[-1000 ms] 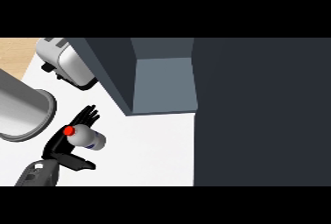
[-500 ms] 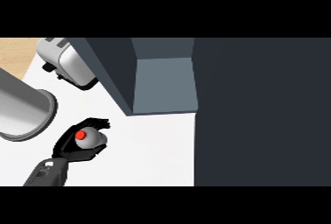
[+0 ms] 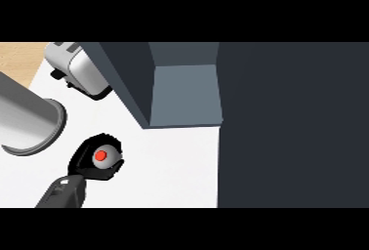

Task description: Pick up the bottled water, place it into the cabinet and close the cabinet

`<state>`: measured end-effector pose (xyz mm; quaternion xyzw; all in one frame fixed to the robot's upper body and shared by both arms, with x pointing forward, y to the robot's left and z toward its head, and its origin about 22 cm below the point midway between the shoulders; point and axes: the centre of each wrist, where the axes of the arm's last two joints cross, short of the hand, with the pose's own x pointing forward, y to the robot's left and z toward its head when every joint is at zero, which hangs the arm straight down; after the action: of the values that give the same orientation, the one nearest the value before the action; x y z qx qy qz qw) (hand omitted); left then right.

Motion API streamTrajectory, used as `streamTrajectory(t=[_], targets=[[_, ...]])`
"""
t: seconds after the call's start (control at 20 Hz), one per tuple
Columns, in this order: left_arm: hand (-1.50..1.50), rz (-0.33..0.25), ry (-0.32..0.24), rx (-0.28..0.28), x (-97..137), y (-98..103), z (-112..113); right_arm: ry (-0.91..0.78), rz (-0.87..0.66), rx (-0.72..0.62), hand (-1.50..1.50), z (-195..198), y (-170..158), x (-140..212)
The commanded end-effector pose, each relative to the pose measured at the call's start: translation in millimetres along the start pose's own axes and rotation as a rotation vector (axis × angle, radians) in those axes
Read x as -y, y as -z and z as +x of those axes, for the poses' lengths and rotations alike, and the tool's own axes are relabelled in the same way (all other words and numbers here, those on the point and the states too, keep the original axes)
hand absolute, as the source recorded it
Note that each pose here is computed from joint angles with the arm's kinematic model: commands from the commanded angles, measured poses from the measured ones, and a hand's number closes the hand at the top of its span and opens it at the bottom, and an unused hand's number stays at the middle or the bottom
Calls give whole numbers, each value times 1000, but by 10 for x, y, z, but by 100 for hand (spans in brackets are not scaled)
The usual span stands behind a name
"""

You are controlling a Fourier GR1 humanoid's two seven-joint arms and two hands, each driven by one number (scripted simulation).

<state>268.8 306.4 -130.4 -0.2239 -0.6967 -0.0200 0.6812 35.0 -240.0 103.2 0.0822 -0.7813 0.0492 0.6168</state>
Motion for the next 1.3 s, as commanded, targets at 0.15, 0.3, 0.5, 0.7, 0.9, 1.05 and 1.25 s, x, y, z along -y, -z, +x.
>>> streamTrajectory(t=[0.15,0.3,0.5,0.7,0.9,1.05,1.25], targets=[[150,436,-31,141,418,-514,-598,13,-30,40,-150,122,13,-43],[150,409,-39,183,671,-303,-673,0,-32,21,-150,156,-3,1],[150,373,-39,210,715,-306,-631,18,-30,40,-150,164,11,17],[150,347,-73,192,812,-46,-560,16,-37,29,-150,203,-96,34],[150,316,-71,180,1006,131,-473,37,-18,18,-150,275,-27,-52],[150,292,-85,157,1237,455,-250,37,-24,22,-150,117,-30,-53],[150,266,-61,171,1623,606,-31,26,-39,13,-150,102,29,-60]])
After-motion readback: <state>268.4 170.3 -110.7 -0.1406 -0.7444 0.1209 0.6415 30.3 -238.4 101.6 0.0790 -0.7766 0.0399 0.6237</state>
